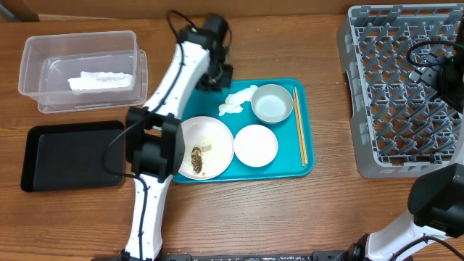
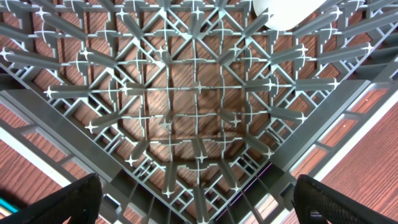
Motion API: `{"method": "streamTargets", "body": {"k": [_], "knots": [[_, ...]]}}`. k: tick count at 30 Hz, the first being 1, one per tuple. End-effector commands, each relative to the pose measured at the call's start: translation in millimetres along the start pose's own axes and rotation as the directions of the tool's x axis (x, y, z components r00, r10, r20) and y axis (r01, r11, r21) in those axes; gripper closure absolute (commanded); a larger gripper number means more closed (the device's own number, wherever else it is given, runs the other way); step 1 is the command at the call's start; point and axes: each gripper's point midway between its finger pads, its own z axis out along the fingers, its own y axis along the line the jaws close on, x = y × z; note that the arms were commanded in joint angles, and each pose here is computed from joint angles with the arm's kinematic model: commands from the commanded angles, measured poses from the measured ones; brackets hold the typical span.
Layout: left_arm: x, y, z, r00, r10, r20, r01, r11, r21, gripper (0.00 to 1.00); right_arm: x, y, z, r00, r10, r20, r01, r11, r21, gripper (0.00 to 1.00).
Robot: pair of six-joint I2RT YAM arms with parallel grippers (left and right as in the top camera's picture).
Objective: Sort waste into correct bins and load items into the dishwasher
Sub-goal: 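Grasp the small crumpled tissue with the left gripper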
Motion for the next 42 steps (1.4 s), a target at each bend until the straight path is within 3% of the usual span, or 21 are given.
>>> {"method": "streamTargets", "body": {"k": [1, 5, 6, 9, 10, 14, 18, 27, 34, 42], "knots": [[-29.0, 16.9, -42.5, 0.992, -0.064, 0.111, 0.064, 0.998, 0.007, 0.96, -1.2, -1.3, -4.0, 1.000, 0.005, 0.013, -0.005, 1.000, -0.003, 0.00], [-38.3, 26.3, -77.5, 0.982, -0.109, 0.153, 0.099, 0.993, 0.068, 0.96, -1.1, -1.3, -4.0, 1.000, 0.005, 0.012, -0.005, 1.000, -0.003, 0.00], [-36.3, 24.0, -79.9, 0.983, -0.113, 0.143, 0.100, 0.991, 0.094, 0.91, -1.1, -1.3, -4.0, 1.000, 0.005, 0.012, -0.005, 1.000, -0.003, 0.00], [-23.9, 6.1, -76.4, 0.996, -0.032, 0.088, 0.015, 0.983, 0.182, 0.38, -1.2, -1.3, -4.0, 1.000, 0.005, 0.013, -0.005, 1.000, -0.003, 0.00], [-18.5, 0.8, -72.2, 0.998, 0.003, 0.070, -0.016, 0.983, 0.185, 0.33, -1.2, -1.3, -4.0, 1.000, 0.005, 0.013, -0.005, 1.000, -0.003, 0.00], [-7.8, -17.9, -48.2, 0.997, 0.065, 0.030, -0.069, 0.982, 0.176, 0.32, -1.2, -1.3, -4.0, 1.000, 0.005, 0.013, -0.005, 1.000, -0.003, 0.00], [3.9, -28.6, -14.7, 0.995, 0.102, -0.008, -0.101, 0.990, 0.102, 0.39, -1.2, -1.3, -4.0, 1.000, 0.005, 0.013, -0.005, 1.000, -0.003, 0.00], [31.6, -38.6, 46.6, 0.987, 0.146, -0.073, -0.144, 0.989, 0.042, 0.37, -1.2, -1.3, -4.0, 1.000, 0.005, 0.013, -0.005, 1.000, -0.003, 0.00], [27.4, -16.2, 57.0, 0.992, 0.117, -0.053, -0.121, 0.990, -0.079, 0.37, -1.2, -1.3, -4.0, 1.000, 0.005, 0.013, -0.005, 1.000, -0.003, 0.00], [30.4, -23.9, 67.1, 0.991, 0.127, -0.051, -0.130, 0.991, -0.043, 0.37, -1.2, -1.3, -4.0, 1.000, 0.005, 0.013, -0.005, 1.000, -0.003, 0.00]]}}
